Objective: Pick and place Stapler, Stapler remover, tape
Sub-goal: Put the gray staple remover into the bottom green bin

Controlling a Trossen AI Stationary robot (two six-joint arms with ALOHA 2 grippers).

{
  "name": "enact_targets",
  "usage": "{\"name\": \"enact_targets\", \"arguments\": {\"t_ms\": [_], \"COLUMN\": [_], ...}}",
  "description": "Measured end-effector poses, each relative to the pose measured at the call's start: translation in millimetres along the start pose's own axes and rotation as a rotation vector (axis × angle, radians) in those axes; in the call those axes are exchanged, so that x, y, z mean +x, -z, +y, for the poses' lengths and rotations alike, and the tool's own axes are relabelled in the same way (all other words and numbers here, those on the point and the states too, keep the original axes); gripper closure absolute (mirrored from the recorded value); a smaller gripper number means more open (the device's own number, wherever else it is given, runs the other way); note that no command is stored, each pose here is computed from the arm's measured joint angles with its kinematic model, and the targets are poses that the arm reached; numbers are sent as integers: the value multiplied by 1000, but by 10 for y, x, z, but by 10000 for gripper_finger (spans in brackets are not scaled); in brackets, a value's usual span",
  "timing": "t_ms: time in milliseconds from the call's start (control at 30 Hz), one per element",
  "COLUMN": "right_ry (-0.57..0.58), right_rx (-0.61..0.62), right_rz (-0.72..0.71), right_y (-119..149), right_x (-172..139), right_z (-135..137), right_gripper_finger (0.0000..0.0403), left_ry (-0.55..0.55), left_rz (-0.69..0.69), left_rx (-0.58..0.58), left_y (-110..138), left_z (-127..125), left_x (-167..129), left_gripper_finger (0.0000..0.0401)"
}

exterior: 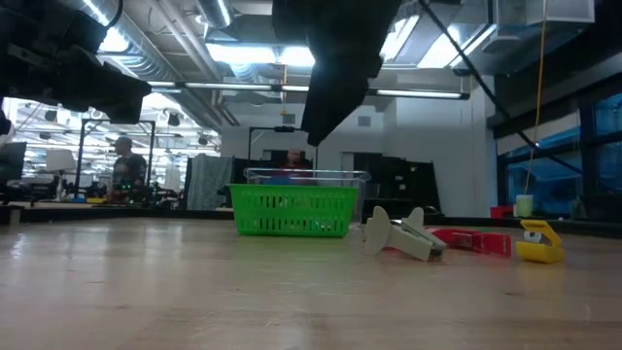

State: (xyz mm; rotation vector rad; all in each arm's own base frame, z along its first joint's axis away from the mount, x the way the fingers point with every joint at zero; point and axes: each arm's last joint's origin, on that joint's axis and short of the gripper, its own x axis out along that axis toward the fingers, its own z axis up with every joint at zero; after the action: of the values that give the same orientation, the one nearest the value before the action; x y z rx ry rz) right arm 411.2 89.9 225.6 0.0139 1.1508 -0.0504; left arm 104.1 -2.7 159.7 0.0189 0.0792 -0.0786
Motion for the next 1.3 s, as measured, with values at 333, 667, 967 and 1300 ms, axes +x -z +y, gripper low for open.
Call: {"name": "enact_targets", "arguments": {"t_ms": [333, 667, 967, 1300], "right_ry": [58, 179, 249, 112], "right_rx": [251, 397, 670, 753], "right_rz": [74, 64, 103, 38], "right_y": [288, 593, 853, 841], "right_x": [-99, -62, 270, 432], "right_z": [547, 834, 658, 674], "right_gripper_finger": [72, 73, 73, 73], "left_ry": [0, 0, 0, 0], "left_rz": [0, 0, 0, 0], "left_rx": [0, 0, 0, 0], "left_y": [0, 0, 0, 0], "left_z": [0, 0, 0, 0], "left_x": [0, 0, 0, 0], "left_gripper_finger": [395, 396, 393, 396]}}
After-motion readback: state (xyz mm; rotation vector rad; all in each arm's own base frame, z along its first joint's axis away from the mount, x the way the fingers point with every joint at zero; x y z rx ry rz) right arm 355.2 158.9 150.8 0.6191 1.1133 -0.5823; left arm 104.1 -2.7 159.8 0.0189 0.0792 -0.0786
